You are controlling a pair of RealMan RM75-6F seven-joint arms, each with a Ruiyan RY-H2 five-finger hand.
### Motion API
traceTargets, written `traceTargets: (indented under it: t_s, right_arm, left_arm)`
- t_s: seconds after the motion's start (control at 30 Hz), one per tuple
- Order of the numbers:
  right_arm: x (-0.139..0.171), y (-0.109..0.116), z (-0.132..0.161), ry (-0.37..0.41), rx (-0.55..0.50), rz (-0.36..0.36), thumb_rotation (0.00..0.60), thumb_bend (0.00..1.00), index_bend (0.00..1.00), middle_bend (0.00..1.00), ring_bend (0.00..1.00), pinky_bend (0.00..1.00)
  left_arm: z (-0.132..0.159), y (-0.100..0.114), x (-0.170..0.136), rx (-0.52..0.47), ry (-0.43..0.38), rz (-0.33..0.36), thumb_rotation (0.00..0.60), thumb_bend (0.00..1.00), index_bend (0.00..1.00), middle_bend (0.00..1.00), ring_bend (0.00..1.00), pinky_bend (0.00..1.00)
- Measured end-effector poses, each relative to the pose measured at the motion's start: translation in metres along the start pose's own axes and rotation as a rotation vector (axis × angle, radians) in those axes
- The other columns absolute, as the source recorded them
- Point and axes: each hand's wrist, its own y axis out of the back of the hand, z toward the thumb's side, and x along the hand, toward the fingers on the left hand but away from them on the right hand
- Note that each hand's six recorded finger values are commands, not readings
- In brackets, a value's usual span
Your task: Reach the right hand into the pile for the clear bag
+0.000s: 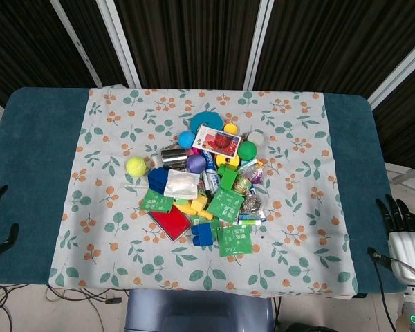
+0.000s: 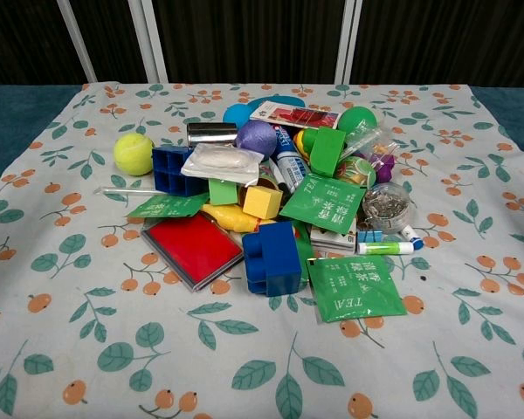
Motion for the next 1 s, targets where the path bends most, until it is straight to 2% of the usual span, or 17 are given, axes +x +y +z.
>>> traceTargets:
  t_s: [1.0]
  right_arm:
    - [-0.0006, -0.0026, 0.0017, 0.011, -0.028, 0.02, 0.6, 0.2, 0.03, 0.03, 0.05, 0.22]
  left_arm:
    - [-0.002, 0.0018, -0.0001, -0.003, 0.011, 0.011, 0.6, 0.43, 0.07, 0.0, 0.0, 0.0]
